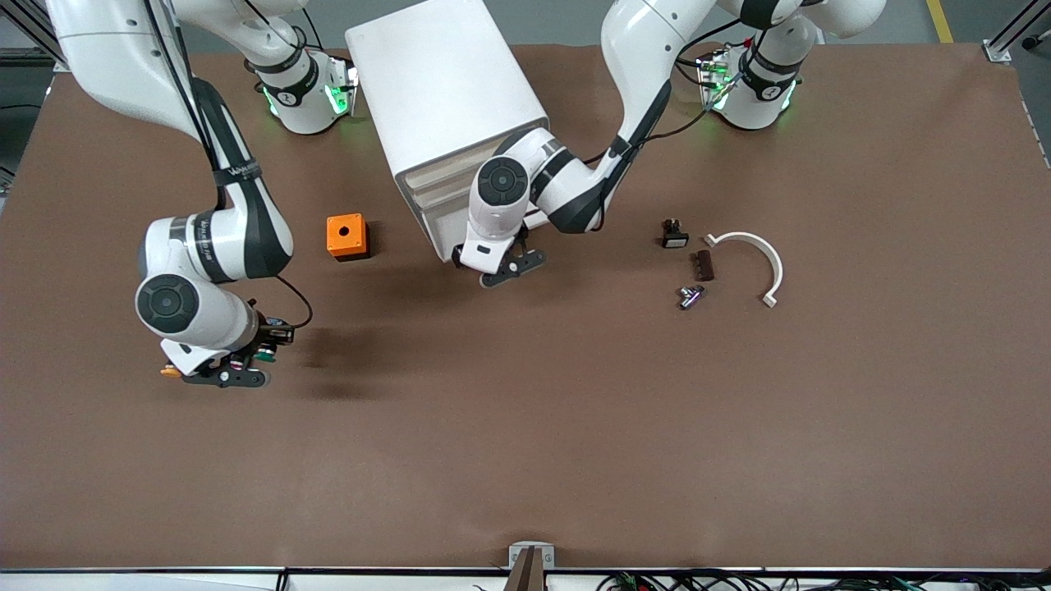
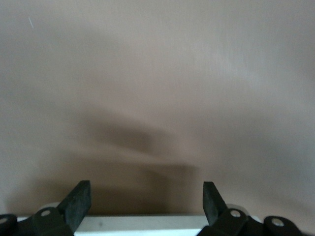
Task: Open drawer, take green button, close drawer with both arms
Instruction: 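Place the green button by the red button while the left gripper closes drawer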
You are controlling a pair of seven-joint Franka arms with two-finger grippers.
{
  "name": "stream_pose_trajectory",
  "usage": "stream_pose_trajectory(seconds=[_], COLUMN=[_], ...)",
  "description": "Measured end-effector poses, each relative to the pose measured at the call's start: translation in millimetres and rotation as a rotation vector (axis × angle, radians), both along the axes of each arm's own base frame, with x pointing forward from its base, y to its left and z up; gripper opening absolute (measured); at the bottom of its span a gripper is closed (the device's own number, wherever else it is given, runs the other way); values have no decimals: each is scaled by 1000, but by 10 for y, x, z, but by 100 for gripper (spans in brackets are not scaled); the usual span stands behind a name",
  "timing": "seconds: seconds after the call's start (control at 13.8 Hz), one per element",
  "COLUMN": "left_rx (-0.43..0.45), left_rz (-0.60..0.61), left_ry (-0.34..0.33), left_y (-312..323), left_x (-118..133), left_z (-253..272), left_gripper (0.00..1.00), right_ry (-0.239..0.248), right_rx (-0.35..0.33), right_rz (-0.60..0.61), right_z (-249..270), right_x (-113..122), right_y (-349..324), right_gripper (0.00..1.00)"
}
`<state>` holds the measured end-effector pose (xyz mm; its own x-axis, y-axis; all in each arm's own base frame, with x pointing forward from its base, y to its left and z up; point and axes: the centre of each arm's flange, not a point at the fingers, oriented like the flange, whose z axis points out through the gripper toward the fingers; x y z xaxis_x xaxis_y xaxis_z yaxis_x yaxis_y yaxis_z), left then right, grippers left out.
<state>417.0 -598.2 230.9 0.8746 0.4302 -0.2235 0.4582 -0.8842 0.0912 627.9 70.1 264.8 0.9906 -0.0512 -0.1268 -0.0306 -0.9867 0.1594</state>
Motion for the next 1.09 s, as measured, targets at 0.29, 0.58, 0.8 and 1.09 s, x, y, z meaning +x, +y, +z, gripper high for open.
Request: stream_pose_trajectory(seconds=[0.29,0.58,0.8,1.09], left_rx=[-50,-107,-150,-168], left_rz=[1,1,21,43], left_ry=[70,132,183,206], left_y=[-174,-198,-199,-180], left_x=[-256,-306,-313,-292], left_z=[6,-27,-81,-100], left_gripper=[100,100,100,100], right_ry=[2,17,31,33], right_rx=[-15,-15,-16,-14], right_rz=[20,33,44,58], right_z=[-282,-495,-583,-714], right_x=[12,-4,-27,-40], right_y=[-24,3,56,122], right_gripper=[45,45,45,45])
